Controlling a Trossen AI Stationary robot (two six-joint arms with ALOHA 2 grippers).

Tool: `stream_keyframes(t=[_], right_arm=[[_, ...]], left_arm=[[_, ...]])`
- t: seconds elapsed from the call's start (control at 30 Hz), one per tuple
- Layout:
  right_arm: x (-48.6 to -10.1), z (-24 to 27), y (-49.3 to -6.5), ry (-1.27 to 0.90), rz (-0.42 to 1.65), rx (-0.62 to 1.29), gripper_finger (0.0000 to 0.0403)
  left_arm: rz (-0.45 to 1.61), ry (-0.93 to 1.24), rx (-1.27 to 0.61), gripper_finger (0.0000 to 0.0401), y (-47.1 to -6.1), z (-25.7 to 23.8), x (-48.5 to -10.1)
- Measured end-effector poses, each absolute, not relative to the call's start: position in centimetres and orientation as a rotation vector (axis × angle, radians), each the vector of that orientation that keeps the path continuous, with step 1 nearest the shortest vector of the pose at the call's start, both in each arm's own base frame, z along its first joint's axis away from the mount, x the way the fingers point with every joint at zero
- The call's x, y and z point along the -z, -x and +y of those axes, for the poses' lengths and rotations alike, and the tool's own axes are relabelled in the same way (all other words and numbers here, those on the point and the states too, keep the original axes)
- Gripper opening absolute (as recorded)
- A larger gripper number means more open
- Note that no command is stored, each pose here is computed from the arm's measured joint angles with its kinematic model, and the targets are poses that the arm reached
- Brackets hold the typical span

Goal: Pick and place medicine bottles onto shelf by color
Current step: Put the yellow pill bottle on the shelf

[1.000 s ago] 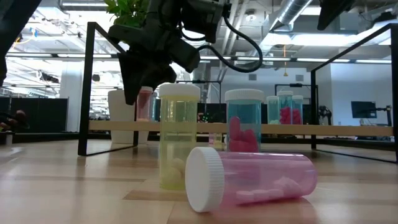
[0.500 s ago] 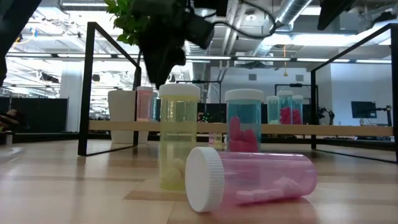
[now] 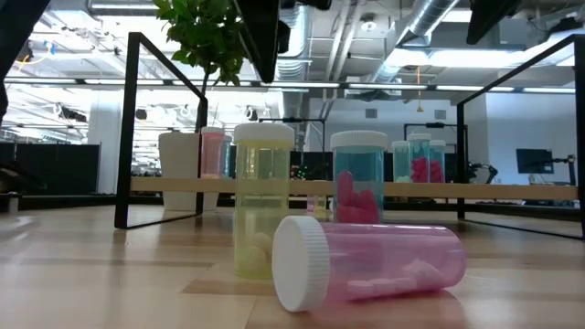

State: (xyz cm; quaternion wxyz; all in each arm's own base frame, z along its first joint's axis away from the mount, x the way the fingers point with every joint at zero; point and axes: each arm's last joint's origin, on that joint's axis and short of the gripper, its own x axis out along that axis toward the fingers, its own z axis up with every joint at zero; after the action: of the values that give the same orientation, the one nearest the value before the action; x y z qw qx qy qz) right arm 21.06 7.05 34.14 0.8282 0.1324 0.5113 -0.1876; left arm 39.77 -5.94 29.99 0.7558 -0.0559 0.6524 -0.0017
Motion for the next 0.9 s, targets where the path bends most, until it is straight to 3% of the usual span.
stream_keyframes(t=[0.27,0.57,0.9], right_arm=[[-34.3,7.2,-21.5,-0.307,1.04,0.379,0.0154],[-34.8,7.6,-22.5,-0.364,0.937,0.335,0.0154],[-35.5,7.9,-23.4,-0.418,0.834,0.292,0.0154]], left_arm=[[1.302,0.208,0.03,0.0192,-39.9,-11.6,-30.3],[1.168,0.204,-0.08,0.0192,-38.9,-17.1,-29.9],[1.118,0.185,-0.133,0.0192,-38.0,-19.6,-29.7]])
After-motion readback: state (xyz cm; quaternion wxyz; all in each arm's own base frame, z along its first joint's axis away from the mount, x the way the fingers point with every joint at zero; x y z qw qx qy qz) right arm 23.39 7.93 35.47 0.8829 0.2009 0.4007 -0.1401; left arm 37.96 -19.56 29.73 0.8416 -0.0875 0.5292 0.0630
